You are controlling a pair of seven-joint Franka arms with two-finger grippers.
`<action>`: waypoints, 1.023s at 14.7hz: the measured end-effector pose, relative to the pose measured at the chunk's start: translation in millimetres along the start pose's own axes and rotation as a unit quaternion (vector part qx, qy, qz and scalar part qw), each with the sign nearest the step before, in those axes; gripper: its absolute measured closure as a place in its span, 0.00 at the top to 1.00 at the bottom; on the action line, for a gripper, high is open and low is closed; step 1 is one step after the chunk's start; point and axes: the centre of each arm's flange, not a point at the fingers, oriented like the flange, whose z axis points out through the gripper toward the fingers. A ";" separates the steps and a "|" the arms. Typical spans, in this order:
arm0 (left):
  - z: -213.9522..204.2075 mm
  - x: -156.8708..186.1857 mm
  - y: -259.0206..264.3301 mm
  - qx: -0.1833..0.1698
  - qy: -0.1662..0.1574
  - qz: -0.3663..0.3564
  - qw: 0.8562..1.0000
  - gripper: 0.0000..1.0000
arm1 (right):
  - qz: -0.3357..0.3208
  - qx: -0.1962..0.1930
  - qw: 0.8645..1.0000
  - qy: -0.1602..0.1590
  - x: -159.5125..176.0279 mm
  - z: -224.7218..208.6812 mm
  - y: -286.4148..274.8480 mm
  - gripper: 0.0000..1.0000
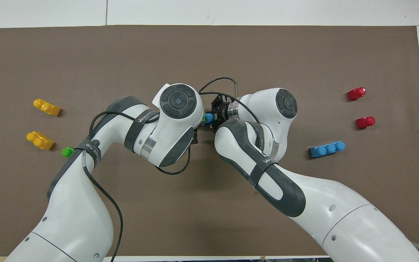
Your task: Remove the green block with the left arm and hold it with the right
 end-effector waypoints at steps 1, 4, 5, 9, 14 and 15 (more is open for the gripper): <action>0.0 0.0 0.0 0.000 0.000 0.000 1.000 1.00 | 0.000 0.001 1.000 0.000 -0.1 -0.1 0.5 0.34; 0.0 0.3 0.2 0.000 0.000 0.000 1.000 0.78 | 0.000 0.002 1.000 0.000 0.1 -0.1 0.6 0.34; -0.1 0.5 0.4 -0.001 0.001 0.000 1.000 0.65 | 0.000 0.002 1.000 0.000 0.1 -0.1 0.7 0.34; -7.2 2.4 4.4 -0.011 -0.001 0.007 1.000 0.34 | -0.002 0.002 1.000 0.000 0.4 -0.2 1.0 0.34; -60.3 32.4 14.5 -0.015 0.006 0.005 1.000 0.34 | -0.002 0.002 1.000 0.001 0.3 -0.2 1.1 0.34; -78.8 49.3 20.1 -0.015 0.010 0.008 1.000 0.34 | -0.001 0.002 1.000 0.001 0.7 -0.5 0.8 0.34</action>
